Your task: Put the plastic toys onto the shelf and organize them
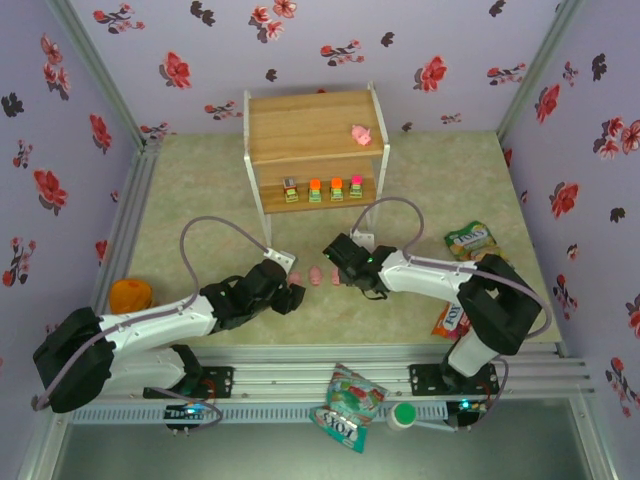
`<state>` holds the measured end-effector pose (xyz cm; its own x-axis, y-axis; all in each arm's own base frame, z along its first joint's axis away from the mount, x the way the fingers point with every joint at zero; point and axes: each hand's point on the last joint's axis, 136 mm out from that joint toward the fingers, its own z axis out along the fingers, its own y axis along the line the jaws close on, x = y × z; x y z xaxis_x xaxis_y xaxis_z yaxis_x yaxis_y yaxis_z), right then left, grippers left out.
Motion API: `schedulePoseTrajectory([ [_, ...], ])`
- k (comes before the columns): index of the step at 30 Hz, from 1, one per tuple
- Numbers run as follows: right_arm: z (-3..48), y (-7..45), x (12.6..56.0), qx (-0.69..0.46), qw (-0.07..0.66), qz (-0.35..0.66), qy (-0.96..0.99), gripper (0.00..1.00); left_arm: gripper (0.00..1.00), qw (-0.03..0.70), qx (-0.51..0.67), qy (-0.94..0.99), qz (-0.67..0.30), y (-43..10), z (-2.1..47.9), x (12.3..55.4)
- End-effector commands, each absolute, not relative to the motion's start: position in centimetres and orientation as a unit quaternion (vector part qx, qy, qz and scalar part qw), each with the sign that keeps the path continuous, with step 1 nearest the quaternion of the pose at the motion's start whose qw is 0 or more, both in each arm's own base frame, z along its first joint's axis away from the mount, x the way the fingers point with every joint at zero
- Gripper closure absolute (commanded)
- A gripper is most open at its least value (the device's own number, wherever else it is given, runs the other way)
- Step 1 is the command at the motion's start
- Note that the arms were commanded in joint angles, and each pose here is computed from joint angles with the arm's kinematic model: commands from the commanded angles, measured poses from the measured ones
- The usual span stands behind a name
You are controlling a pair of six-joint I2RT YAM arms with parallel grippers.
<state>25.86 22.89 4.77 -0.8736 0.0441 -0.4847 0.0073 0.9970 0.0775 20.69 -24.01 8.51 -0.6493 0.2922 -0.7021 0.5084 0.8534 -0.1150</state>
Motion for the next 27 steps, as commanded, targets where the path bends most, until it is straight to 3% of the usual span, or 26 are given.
schedulePoseTrajectory([
  [1, 4.1, 22.7, 26.0, 0.028, 0.247, 0.037, 0.968, 0.56, 0.36, 0.361, 0.231, 0.892, -0.142, -24.2, 9.1, 21.0],
  [27, 5.8, 21.7, 25.9, 0.032, 0.263, 0.042, 0.963, 0.54, 0.36, 0.359, 0.232, 0.893, -0.14, -24.2, 8.9, 21.1],
])
